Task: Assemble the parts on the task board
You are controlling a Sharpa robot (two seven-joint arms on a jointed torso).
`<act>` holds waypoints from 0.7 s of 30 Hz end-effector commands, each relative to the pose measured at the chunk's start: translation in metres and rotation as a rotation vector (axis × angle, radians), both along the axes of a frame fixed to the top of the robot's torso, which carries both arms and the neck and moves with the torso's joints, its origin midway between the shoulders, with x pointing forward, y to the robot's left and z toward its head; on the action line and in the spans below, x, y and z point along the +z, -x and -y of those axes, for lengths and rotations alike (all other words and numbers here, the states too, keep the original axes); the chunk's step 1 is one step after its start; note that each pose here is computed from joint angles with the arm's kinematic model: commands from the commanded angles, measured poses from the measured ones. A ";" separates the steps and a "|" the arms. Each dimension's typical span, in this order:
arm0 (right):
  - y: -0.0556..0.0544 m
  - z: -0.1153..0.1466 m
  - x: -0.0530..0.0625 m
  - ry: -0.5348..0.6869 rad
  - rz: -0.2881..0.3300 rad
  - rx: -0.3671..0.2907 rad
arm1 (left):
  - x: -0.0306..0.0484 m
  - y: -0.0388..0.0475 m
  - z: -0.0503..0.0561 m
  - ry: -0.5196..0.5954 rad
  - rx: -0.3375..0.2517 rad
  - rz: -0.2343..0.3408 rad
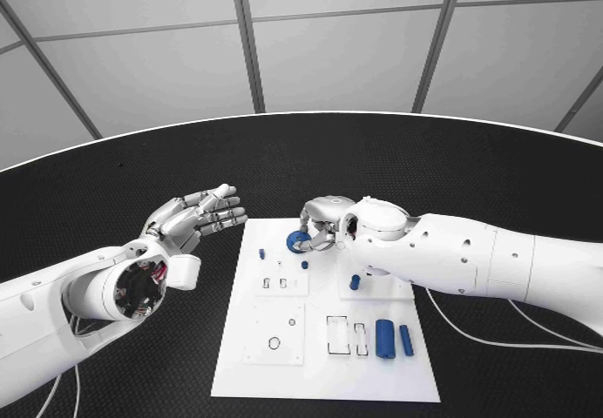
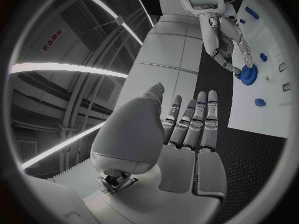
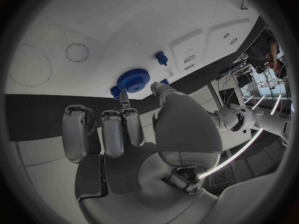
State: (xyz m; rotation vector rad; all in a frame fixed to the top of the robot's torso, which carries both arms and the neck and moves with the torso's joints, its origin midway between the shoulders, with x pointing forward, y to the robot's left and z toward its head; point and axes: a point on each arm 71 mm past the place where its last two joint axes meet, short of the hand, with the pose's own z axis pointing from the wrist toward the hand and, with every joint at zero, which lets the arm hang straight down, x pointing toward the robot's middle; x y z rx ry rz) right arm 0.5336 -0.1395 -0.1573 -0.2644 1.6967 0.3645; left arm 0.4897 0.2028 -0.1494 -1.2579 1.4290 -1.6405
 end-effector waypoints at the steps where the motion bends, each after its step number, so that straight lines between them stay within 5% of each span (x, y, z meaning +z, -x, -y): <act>1: 0.000 0.002 0.000 0.000 0.001 -0.004 | -0.0001 -0.0001 0.000 0.000 0.000 0.000; 11: 0.011 0.017 0.011 -0.083 0.086 0.003 | -0.0006 -0.0014 -0.001 -0.001 0.002 0.000; 16: 0.025 0.037 0.022 -0.215 0.142 0.047 | -0.0010 -0.0028 -0.002 -0.001 0.004 0.000; 21: 0.035 0.078 0.028 -0.392 0.121 0.037 | -0.0017 -0.0050 -0.002 0.000 0.004 0.002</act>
